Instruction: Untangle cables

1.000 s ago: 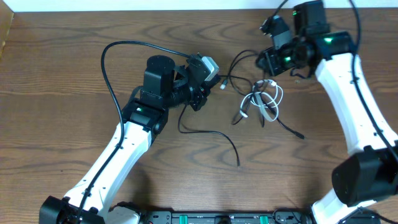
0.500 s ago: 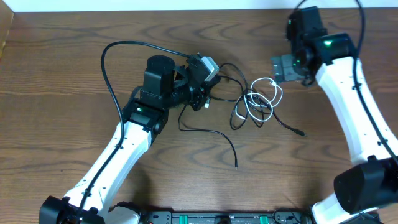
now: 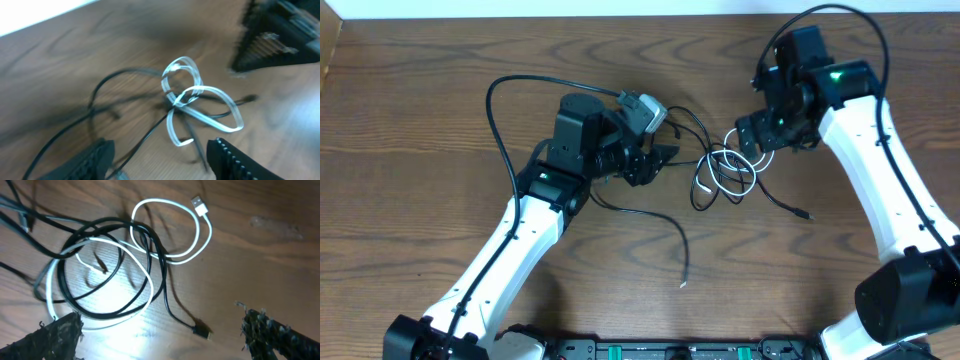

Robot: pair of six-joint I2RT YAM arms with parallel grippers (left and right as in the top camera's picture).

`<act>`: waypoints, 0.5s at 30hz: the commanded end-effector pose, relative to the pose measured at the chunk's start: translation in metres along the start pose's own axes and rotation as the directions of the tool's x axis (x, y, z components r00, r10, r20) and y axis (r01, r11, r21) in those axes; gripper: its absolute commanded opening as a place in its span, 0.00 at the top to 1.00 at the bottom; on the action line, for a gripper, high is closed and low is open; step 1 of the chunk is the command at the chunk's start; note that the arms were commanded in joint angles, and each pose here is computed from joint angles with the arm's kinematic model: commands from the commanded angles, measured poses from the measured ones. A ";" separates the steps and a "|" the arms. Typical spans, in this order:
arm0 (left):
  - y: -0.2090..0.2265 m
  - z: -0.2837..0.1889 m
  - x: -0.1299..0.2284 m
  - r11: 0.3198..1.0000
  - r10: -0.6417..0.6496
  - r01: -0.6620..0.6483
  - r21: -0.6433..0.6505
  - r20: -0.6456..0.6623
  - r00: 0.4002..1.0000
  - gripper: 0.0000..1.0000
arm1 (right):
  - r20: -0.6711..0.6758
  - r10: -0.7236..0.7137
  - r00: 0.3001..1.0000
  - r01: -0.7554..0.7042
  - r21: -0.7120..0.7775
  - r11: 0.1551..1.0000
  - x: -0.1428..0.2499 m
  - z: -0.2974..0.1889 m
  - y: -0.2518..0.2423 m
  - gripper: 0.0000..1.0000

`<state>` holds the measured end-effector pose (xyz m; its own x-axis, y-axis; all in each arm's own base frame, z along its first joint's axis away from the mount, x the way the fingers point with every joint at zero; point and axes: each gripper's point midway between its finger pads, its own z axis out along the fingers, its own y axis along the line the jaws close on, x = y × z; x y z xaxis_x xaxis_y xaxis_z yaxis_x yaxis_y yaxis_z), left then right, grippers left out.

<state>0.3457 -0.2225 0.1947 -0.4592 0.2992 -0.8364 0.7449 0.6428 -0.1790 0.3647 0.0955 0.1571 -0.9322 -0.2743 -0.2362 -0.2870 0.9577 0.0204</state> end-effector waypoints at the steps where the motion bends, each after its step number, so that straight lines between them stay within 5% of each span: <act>1: 0.051 -0.008 0.015 0.957 -0.031 0.010 -0.291 -0.068 0.997 0.33 | -0.027 -0.116 0.993 0.115 -0.028 0.993 0.008 0.021 0.004 0.01; 6: 0.082 -0.022 0.026 0.883 -0.013 -0.053 -0.467 -0.137 0.990 0.33 | -0.021 -0.155 0.988 0.154 -0.037 0.987 0.013 0.041 0.006 0.01; 15: 0.080 -0.022 0.028 0.886 -0.016 -0.053 -0.461 -0.145 0.989 0.33 | 0.049 -0.157 0.986 0.160 -0.045 0.986 0.002 0.060 0.009 0.01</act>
<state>0.3793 -0.1538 0.1680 -0.5374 0.3724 -0.7566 0.4777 0.8738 0.0908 0.3757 0.1038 0.1071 -0.8714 -0.3967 -0.2886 -0.4171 0.9088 0.0100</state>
